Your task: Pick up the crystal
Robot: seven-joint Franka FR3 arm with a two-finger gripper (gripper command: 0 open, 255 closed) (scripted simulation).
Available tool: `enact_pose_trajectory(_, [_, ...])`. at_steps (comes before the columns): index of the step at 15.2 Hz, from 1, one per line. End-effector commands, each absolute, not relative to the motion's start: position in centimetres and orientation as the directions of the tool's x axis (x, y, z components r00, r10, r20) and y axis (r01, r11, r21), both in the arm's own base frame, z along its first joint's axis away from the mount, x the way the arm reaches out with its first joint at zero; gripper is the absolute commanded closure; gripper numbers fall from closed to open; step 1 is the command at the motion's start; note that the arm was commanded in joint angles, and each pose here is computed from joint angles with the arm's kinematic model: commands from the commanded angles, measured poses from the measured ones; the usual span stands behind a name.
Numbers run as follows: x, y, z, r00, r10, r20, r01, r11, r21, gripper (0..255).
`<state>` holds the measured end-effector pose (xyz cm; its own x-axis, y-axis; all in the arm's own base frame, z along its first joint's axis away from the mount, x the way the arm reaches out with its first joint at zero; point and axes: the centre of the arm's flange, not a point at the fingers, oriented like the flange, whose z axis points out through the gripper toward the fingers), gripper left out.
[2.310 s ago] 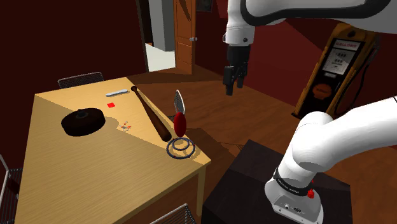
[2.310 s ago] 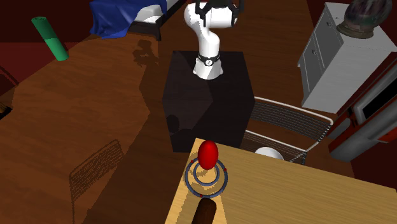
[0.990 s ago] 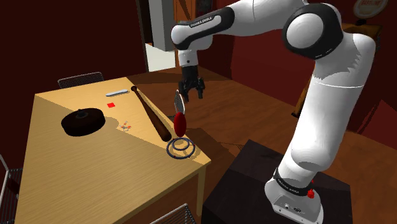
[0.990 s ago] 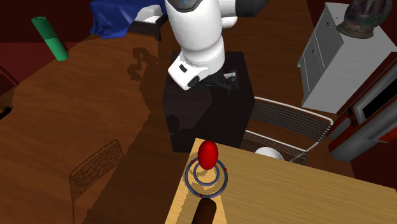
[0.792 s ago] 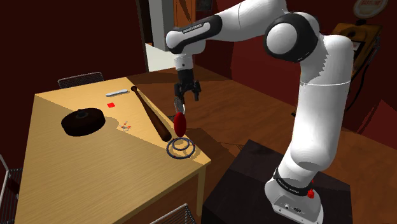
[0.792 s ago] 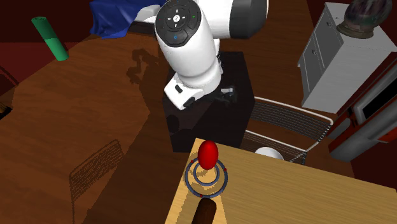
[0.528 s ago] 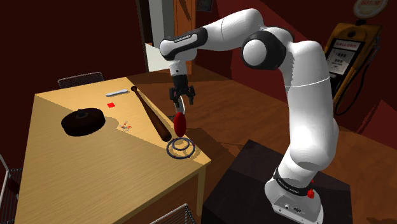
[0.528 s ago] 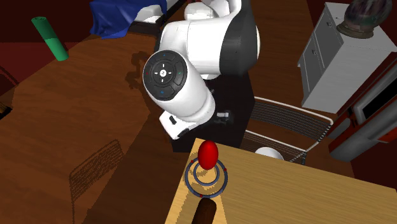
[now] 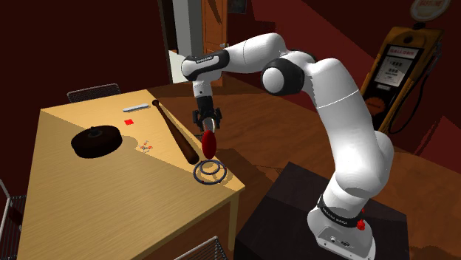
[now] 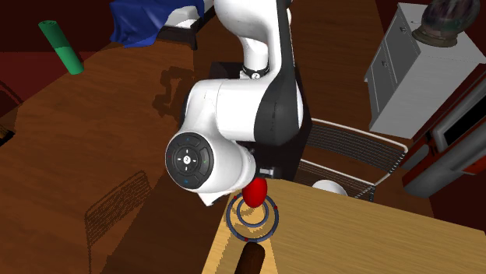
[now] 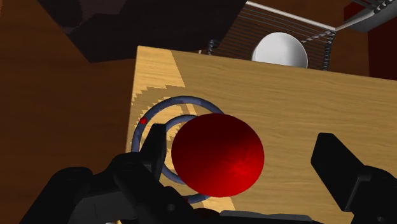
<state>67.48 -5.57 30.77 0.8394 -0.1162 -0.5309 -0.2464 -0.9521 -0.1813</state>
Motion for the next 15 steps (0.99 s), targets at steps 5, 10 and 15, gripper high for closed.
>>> enact_pose_trajectory(5, [67.5, -5.5, 28.3, 0.839, -0.116, -0.531, -0.247, -0.952, -0.181, 0])
enact_pose_trajectory(10, [67.5, -5.5, 28.2, 0.839, -0.116, -0.531, -0.247, -0.952, -0.181, 255])
enact_pose_trajectory(15, [67.5, -5.5, 28.3, 0.839, -0.116, -0.531, -0.247, -0.952, -0.181, 255])
